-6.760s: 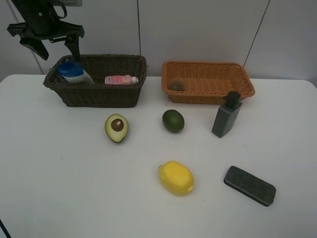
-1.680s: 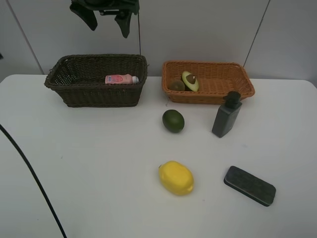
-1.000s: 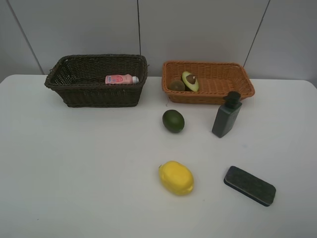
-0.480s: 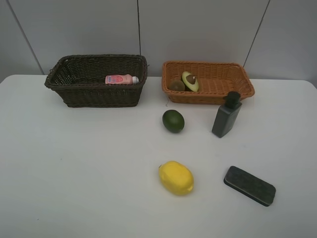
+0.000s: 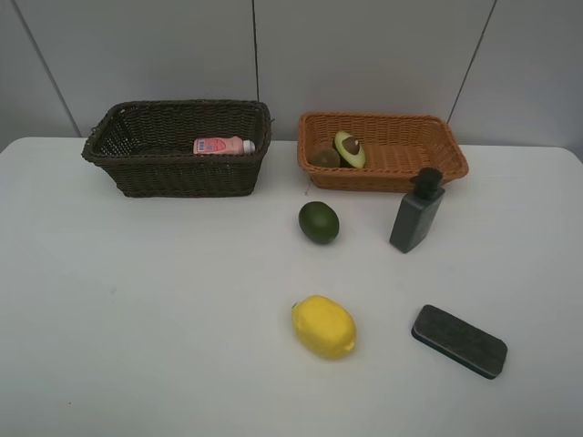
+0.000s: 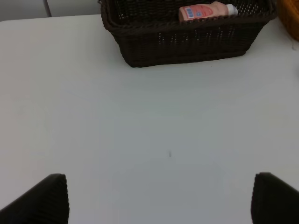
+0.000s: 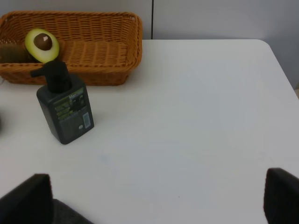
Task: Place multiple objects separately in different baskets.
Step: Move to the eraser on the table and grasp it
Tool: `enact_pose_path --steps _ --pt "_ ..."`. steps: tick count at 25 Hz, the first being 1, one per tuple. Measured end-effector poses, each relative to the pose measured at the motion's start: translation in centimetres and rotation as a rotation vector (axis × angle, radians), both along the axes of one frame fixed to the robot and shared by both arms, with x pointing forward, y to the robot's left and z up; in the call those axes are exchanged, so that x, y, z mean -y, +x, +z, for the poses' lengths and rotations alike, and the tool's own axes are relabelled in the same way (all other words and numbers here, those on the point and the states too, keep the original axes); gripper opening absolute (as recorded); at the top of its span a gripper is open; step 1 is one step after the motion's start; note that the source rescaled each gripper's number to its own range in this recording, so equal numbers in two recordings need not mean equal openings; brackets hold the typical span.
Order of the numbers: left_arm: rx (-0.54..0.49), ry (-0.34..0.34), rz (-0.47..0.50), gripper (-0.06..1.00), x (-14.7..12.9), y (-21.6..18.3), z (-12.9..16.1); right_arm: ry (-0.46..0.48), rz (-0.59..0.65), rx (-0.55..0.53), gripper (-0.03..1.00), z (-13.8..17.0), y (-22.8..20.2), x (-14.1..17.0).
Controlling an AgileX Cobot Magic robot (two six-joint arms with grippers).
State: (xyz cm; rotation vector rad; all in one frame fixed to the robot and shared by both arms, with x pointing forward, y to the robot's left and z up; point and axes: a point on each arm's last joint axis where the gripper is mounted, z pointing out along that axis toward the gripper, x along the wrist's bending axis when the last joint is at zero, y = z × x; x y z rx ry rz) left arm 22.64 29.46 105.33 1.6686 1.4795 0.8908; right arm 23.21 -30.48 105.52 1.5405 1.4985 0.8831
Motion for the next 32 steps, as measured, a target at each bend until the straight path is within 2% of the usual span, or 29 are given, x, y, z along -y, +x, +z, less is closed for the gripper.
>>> enact_pose_path --steps 9,32 --pt "-0.031 -0.038 0.014 1.00 0.03 0.11 -0.55 0.000 0.000 0.000 0.98 0.00 0.00 0.00" --pt "-0.031 -0.042 0.016 1.00 0.03 0.08 -0.56 -0.003 -0.002 0.000 0.98 0.00 0.00 0.03"
